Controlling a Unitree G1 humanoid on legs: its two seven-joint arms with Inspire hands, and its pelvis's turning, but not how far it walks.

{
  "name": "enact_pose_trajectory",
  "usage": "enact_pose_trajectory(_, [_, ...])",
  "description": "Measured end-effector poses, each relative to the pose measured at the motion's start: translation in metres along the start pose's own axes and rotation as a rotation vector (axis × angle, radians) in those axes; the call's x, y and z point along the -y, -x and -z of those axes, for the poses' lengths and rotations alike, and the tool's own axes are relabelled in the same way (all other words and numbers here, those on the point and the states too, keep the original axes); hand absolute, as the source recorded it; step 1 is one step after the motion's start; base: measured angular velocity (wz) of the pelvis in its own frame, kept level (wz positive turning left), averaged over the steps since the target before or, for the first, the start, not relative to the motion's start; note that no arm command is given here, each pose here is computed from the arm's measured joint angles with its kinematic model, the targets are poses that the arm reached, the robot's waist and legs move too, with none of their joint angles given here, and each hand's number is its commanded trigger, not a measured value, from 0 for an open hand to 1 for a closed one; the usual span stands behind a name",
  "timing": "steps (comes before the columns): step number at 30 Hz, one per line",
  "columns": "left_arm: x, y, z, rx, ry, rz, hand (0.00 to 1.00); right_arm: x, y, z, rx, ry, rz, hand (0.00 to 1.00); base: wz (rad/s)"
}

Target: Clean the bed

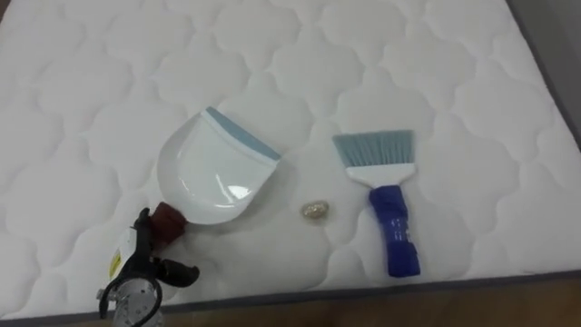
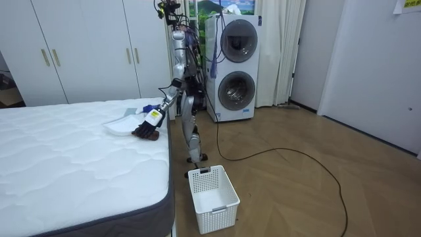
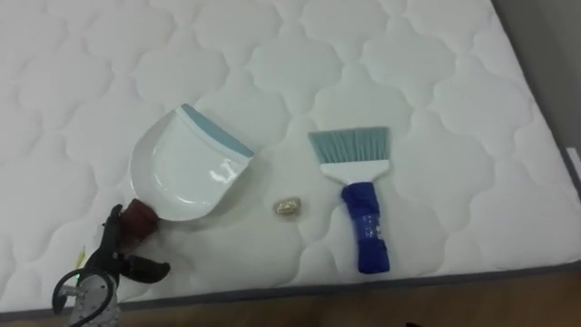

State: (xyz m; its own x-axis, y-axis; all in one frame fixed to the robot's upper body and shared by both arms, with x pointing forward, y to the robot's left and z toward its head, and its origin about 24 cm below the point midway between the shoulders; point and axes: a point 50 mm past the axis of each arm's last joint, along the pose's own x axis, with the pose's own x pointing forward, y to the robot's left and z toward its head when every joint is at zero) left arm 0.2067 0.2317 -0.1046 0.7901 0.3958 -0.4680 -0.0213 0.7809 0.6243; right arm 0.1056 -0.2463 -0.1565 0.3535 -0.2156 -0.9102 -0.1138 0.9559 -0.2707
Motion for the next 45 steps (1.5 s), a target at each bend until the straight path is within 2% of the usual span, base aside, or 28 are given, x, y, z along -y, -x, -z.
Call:
enact_pose_trajectory(15, [-0.003, -0.009, -0.017, 0.02, 0.025, -0.025, 0.0, 0.0, -0.001, -0.01, 0.027, 0.011, 0.009, 0.0, 0.02])
enact_pose_trajectory(16, [-0.004, -0.009, -0.018, 0.022, 0.026, -0.026, 0.24, 0.0, -0.001, -0.011, 0.03, 0.011, 0.012, 0.0, 0.0])
enact_pose_trajectory(17, [-0.004, -0.01, -0.019, 0.023, 0.026, -0.026, 0.59, 0.001, -0.001, -0.011, 0.029, 0.012, 0.017, 0.0, 0.0])
enact_pose_trajectory(18, [-0.005, -0.011, -0.02, 0.027, 0.03, -0.03, 1.0, 0.001, -0.001, -0.012, 0.034, 0.012, 0.019, 0.0, -0.05])
enact_pose_trajectory(29, [-0.026, -0.025, -0.046, 0.078, 0.073, -0.122, 1.0, 0.003, -0.001, -0.013, 0.04, 0.024, 0.041, 0.0, -0.02])
enact_pose_trajectory(45, [-0.021, -0.025, -0.042, 0.057, 0.041, -0.057, 1.0, 0.003, -0.001, -0.015, 0.047, 0.03, 0.037, 0.0, 0.0])
